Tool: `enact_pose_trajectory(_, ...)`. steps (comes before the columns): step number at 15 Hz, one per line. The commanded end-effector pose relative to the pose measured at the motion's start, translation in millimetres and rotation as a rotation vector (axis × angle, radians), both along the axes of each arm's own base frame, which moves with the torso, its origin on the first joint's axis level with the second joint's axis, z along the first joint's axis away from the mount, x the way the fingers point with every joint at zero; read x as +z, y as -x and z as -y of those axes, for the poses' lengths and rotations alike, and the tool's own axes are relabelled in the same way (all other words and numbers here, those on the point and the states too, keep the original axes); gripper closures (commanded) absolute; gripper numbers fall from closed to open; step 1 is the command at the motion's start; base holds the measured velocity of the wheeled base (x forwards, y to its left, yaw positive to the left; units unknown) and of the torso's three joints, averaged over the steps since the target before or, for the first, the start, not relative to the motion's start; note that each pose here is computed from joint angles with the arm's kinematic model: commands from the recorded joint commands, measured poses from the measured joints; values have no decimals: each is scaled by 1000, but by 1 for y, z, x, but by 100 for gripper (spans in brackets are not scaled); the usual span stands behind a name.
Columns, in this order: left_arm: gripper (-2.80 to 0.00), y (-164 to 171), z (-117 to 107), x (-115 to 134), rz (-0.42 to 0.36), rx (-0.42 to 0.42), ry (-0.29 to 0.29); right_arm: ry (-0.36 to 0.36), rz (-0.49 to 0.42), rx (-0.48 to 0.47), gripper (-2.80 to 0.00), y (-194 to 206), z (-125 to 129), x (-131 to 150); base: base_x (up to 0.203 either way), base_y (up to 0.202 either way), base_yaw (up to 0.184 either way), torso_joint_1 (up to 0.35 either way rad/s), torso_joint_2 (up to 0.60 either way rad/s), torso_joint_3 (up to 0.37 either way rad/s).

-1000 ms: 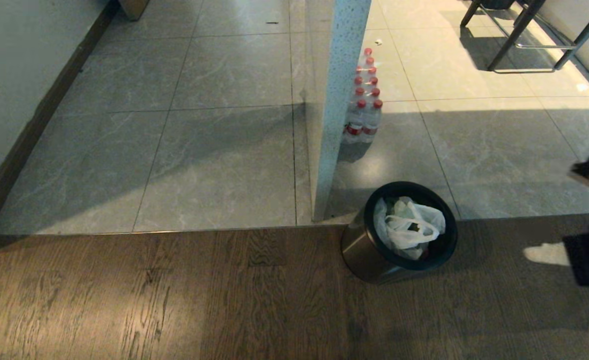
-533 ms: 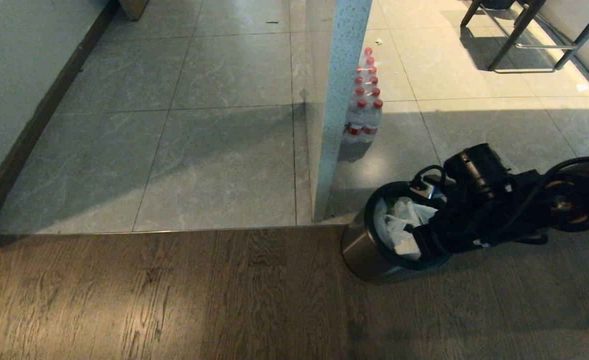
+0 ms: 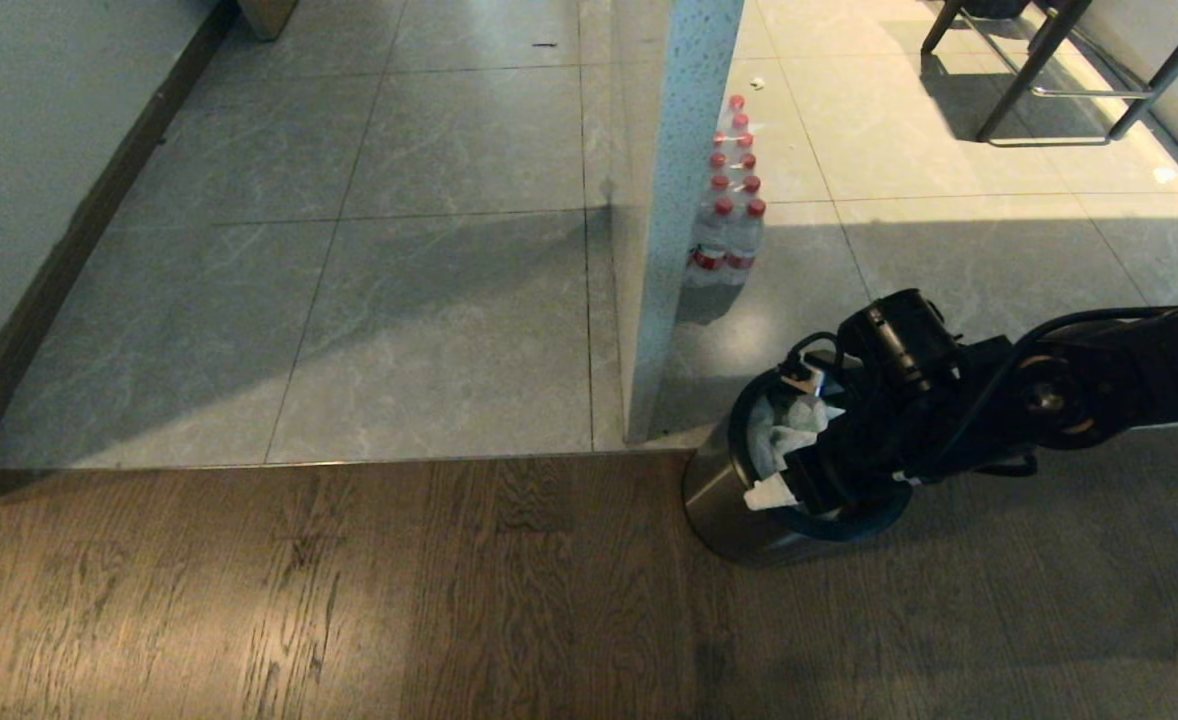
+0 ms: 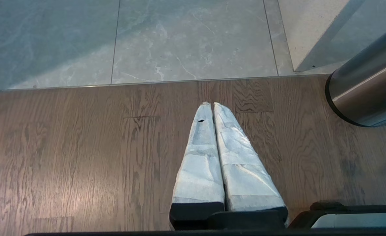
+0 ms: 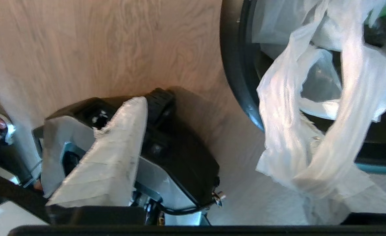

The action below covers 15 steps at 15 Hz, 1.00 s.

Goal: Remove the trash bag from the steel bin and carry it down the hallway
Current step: Place the outer trash can on the ground

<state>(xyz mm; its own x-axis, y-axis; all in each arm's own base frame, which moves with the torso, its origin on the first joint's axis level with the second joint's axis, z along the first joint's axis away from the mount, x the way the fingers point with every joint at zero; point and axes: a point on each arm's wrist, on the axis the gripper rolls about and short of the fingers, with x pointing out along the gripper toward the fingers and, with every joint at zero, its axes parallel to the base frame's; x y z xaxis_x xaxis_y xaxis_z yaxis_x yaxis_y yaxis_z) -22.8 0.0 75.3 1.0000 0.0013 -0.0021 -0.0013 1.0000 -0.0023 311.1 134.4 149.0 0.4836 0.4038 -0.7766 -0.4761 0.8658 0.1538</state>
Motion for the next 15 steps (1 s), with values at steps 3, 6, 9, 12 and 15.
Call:
enact_pose_trajectory(3, 0, 0, 0, 0, 2, 0, 1, -156, -119, 152, -280, 22, -1, 14, 0, 0, 0, 0, 0, 0)
enact_pose_trajectory(6, 0, 0, 0, 0, 2, 0, 1, -151, -183, 166, -280, 48, 8, 27, 0, 0, 0, 0, 0, 0)
enact_pose_trajectory(9, 0, 0, 0, 0, 2, 0, 1, -136, -163, 168, -280, 36, 2, 16, 0, 0, 0, 0, 0, 0)
enact_pose_trajectory(12, 0, 0, 0, 0, 1, 0, 1, -94, -65, 107, -280, 3, -11, -7, 0, 0, 0, 0, 0, 0)
enact_pose_trajectory(15, 0, 0, 0, 0, 2, 0, 1, -87, -87, 103, -280, -13, -18, -23, 0, 0, 0, 0, 0, 0)
